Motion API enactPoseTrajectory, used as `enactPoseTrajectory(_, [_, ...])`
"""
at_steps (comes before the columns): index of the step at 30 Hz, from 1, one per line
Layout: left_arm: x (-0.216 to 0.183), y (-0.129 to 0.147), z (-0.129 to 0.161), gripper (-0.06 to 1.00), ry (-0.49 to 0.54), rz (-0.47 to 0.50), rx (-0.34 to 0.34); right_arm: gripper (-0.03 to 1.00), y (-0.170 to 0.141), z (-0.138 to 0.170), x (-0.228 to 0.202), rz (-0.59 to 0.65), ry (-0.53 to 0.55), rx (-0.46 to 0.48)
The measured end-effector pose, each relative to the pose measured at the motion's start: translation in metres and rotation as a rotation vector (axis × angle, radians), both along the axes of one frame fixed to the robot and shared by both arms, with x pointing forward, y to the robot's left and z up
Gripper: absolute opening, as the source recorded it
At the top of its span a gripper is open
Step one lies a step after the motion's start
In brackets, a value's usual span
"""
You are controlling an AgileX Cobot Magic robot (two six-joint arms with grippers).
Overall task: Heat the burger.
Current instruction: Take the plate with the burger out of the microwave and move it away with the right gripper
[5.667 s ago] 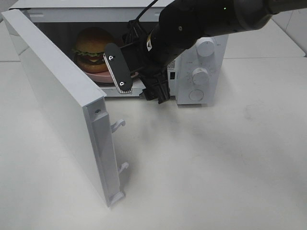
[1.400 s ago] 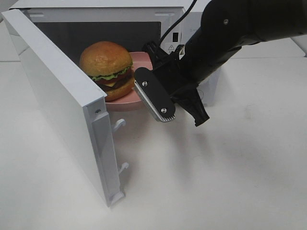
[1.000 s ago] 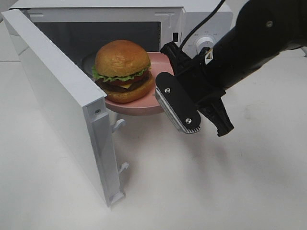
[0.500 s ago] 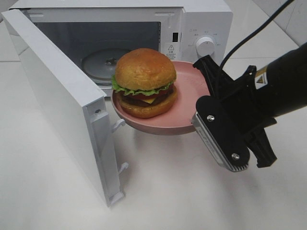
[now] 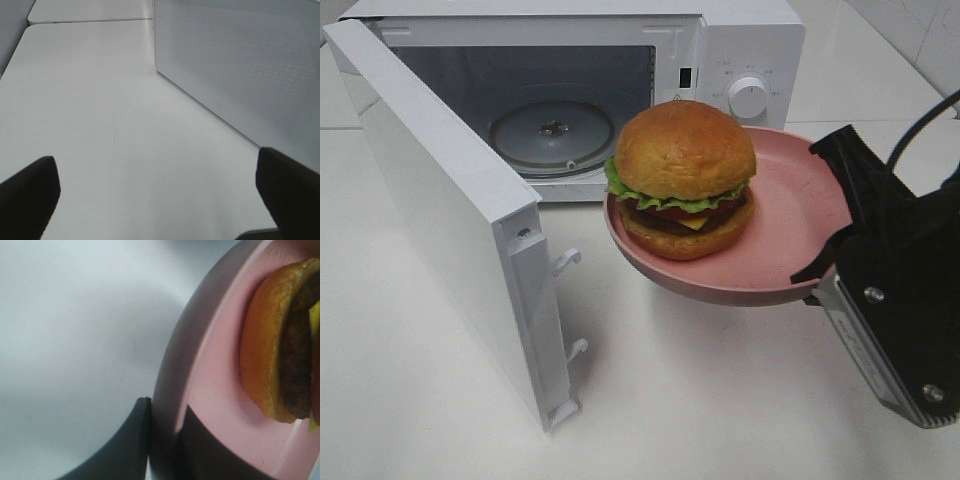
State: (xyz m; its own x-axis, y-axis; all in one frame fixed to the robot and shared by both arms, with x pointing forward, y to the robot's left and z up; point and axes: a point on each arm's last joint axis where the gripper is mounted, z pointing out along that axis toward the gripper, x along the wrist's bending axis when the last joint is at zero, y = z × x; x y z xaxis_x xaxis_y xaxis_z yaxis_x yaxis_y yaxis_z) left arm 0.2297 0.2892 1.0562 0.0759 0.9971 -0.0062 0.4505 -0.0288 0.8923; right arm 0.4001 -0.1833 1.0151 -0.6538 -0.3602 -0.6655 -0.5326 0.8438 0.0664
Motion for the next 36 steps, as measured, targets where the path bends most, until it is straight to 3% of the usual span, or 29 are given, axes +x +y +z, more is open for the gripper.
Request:
enactPoseTrajectory(18, [0.0, 0.0, 0.0, 0.99, 0.0, 0.0, 0.0, 0.12, -0.04, 0.013, -0.04, -0.182, 0.001, 0.029])
enactPoseTrajectory(23, [0.0, 0.0, 0.0, 0.99, 0.0, 0.0, 0.0, 0.12, -0.051, 0.011, -0.04, -0.353, 0.033, 0.009])
enactPoseTrajectory(26, [0.0, 0.0, 0.0, 0.99, 0.0, 0.0, 0.0, 0.12, -0.053, 0.011, -0.039, -0.384, 0.033, 0.013])
enactPoseTrajectory(28, [0.0, 0.0, 0.0, 0.99, 0.0, 0.0, 0.0, 0.12, -0.058, 0.011, -0.038, -0.496, 0.033, 0.034])
enactPoseTrajectory(36, [0.0, 0.0, 0.0, 0.99, 0.0, 0.0, 0.0, 0.12, -0.066, 0.01, -0.036, -0.698, 0.051, 0.092])
